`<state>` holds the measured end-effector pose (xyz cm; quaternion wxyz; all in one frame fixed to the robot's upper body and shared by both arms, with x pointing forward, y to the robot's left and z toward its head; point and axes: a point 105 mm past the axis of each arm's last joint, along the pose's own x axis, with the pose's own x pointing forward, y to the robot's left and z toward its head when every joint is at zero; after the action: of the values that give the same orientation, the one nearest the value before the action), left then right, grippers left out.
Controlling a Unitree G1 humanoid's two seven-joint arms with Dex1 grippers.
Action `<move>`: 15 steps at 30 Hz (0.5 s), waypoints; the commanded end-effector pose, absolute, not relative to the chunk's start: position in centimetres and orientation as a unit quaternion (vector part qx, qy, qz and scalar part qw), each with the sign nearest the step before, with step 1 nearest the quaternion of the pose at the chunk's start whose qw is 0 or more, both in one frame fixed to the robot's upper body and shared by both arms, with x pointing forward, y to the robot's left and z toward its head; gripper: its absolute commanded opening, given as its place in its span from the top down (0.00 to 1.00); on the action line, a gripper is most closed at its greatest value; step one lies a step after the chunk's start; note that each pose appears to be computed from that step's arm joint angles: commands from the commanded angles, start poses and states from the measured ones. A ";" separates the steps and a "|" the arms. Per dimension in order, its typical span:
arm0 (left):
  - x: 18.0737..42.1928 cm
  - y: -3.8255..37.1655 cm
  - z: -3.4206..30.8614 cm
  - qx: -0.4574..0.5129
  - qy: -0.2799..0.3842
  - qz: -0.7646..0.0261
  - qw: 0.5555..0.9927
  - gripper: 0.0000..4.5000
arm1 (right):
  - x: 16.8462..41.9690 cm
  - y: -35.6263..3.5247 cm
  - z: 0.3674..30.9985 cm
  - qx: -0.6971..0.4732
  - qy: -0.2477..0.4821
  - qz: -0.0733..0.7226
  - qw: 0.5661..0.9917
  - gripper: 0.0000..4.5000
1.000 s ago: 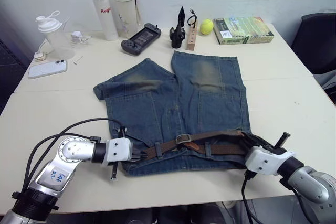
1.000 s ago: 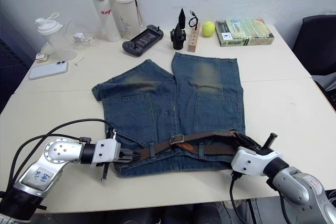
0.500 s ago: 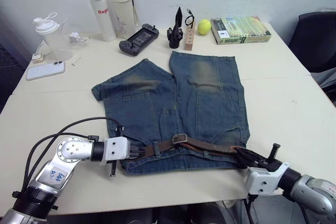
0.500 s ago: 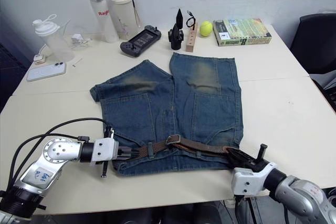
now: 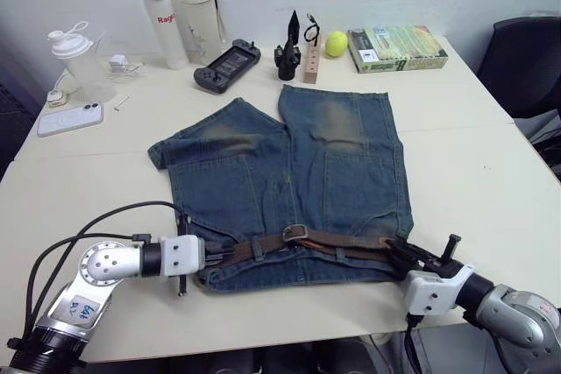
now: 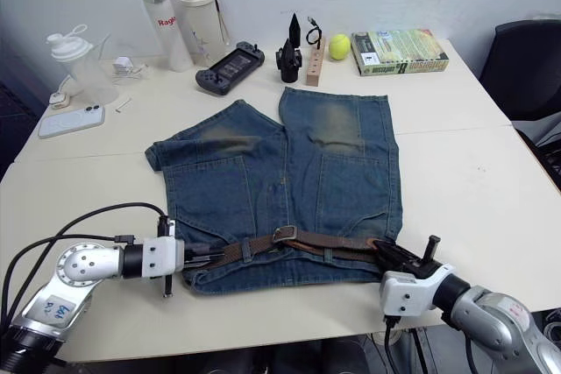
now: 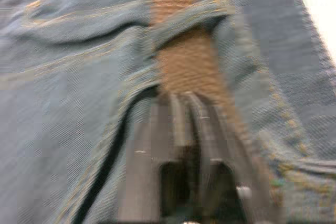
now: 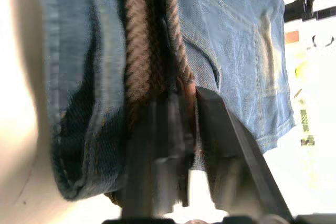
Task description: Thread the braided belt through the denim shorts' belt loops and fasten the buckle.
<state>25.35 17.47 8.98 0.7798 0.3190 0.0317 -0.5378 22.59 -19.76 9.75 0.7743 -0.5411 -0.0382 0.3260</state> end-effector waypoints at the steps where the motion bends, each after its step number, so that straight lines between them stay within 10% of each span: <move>1: 25.0 18.0 9.8 0.278 0.040 -0.527 0.802 0.49 | 22.0 -19.0 10.0 -0.494 -0.019 0.353 0.794 0.41; 4: 24.7 18.1 11.7 0.230 0.034 -0.522 0.821 0.18 | 21.7 -18.1 11.5 -0.444 -0.027 0.371 0.815 0.09; 15: 24.9 18.5 14.4 0.187 0.033 -0.513 0.837 0.18 | 19.5 -14.7 11.2 -0.428 -0.047 0.440 0.788 0.09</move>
<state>24.75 18.72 12.30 0.8335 0.1854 0.0571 -0.5173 20.00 -16.46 11.96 0.8158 -0.3935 -0.0332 0.4225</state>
